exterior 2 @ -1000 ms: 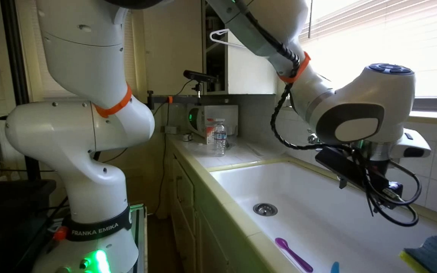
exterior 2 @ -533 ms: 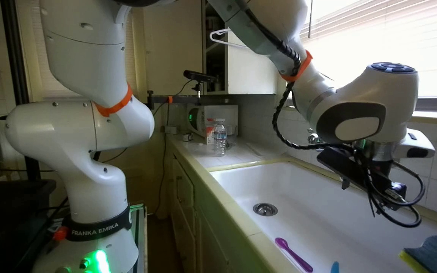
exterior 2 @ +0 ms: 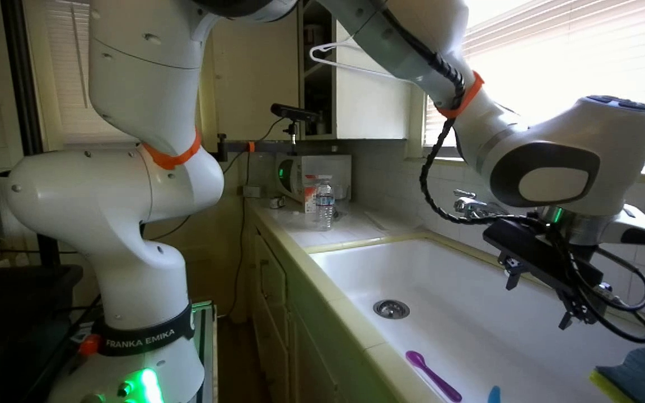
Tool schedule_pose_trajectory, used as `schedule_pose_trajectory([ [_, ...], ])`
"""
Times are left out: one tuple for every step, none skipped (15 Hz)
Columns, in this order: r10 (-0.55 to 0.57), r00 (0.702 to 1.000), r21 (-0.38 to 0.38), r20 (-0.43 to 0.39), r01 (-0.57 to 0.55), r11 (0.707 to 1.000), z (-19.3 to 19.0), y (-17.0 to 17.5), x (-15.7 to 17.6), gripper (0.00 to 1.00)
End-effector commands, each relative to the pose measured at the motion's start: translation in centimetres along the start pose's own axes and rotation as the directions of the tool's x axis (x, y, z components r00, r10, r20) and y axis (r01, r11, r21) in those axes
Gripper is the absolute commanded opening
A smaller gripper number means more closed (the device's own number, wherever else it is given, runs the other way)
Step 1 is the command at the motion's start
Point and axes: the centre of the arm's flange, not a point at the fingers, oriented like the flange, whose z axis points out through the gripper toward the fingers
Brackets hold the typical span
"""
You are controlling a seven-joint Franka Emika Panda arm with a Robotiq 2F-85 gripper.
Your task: Put the spoon on the drying rack
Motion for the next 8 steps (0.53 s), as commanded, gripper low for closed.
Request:
schedule_pose_trajectory([
  [-0.012,0.998,-0.021,0.059,0.013,1.000,-0.20,0.70,1.48,1.00],
  [-0.012,0.998,-0.033,0.065,0.014,0.999,-0.26,0.80,1.72,1.00],
  [-0.011,0.998,-0.045,0.058,0.014,0.999,-0.33,0.91,2.09,1.00],
  [-0.006,0.999,-0.044,0.036,0.008,0.999,-0.23,0.79,1.23,1.00],
  [-0.008,0.999,-0.054,0.037,0.010,0.998,-0.21,0.82,1.58,1.00],
  [-0.010,0.999,-0.060,0.038,0.012,0.998,-0.20,0.74,1.84,1.00],
  [-0.012,0.999,-0.063,0.038,0.014,0.998,-0.21,0.67,2.01,1.00],
  [-0.012,0.999,-0.065,0.037,0.015,0.998,-0.23,0.64,2.07,1.00],
])
